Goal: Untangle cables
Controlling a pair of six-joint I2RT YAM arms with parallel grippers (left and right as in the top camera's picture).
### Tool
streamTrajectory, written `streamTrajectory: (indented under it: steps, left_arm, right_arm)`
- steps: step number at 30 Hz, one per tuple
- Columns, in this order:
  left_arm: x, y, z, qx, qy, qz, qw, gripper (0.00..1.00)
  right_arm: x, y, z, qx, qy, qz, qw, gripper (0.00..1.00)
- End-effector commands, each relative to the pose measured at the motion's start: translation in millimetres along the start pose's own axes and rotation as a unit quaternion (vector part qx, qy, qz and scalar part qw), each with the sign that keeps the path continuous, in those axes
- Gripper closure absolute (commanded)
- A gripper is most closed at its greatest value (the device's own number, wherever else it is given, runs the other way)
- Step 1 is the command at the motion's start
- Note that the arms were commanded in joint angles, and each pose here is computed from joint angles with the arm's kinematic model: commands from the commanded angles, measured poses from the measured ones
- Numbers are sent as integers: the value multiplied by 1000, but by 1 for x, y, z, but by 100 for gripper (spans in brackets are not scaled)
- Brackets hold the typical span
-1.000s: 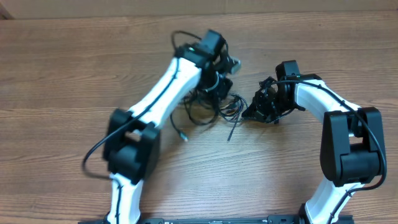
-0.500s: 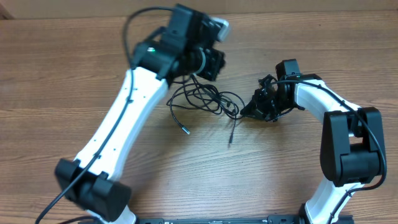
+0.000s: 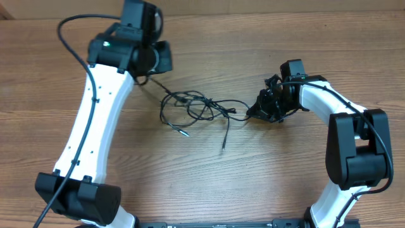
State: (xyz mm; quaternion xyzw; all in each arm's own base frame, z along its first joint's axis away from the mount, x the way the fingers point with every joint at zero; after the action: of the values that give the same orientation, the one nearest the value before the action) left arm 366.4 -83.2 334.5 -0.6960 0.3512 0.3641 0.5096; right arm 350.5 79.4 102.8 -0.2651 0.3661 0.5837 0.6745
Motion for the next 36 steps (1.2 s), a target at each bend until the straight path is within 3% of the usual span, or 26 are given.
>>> streamTrajectory:
  steps: [1, 3, 6, 11, 16, 25, 26, 28, 32, 36]
  left_arm:
    - [-1, -5, 16, -13, -22, 2, 1000, 65]
    - [0, -2, 15, 12, 13, 27, 999, 40]
    - [4, 2, 10, 60, 45, 49, 996, 25]
    - [20, 10, -8, 153, 122, 88, 977, 35]
    - [47, 30, -39, 258, 237, 144, 926, 33]
    - [110, 90, -97, 379, 296, 247, 841, 23]
    - [117, 96, -103, 386, 295, 252, 837, 16]
    - [127, 104, -113, 391, 291, 256, 834, 11]
    - [144, 115, -127, 401, 293, 256, 829, 16]
    - [165, 118, -128, 412, 238, 250, 843, 22]
  right_arm:
    - [0, -3, -6, 8, 24, -12, 1000, 96]
    - [1, -2, -5, 6, 24, -12, 1000, 96]
    - [1, -2, -4, 5, 24, -12, 1000, 96]
    - [1, -2, -4, 5, 24, -11, 1000, 96]
    - [1, -2, -4, 5, 24, -11, 1000, 96]
    - [1, -2, -4, 6, 25, -10, 1000, 96]
    - [1, -2, -4, 6, 25, -10, 1000, 95]
    - [1, -2, -4, 6, 25, -10, 1000, 96]
    - [1, -2, -4, 6, 25, -10, 1000, 96]
    - [1, -2, -4, 6, 25, -10, 1000, 95]
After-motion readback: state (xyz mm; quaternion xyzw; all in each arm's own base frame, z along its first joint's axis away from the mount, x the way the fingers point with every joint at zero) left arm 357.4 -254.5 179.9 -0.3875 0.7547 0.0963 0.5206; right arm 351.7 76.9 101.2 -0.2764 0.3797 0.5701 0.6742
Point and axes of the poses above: each gripper's point midway between its finger pads, its own x axis out along the fingers, its own z axis along the line the jaws close on, y = z × x, the point moved 10 cm from there along -x, back along the fingers, and after that the axes turned 4 degrees about -x, right-handed, at the moved point
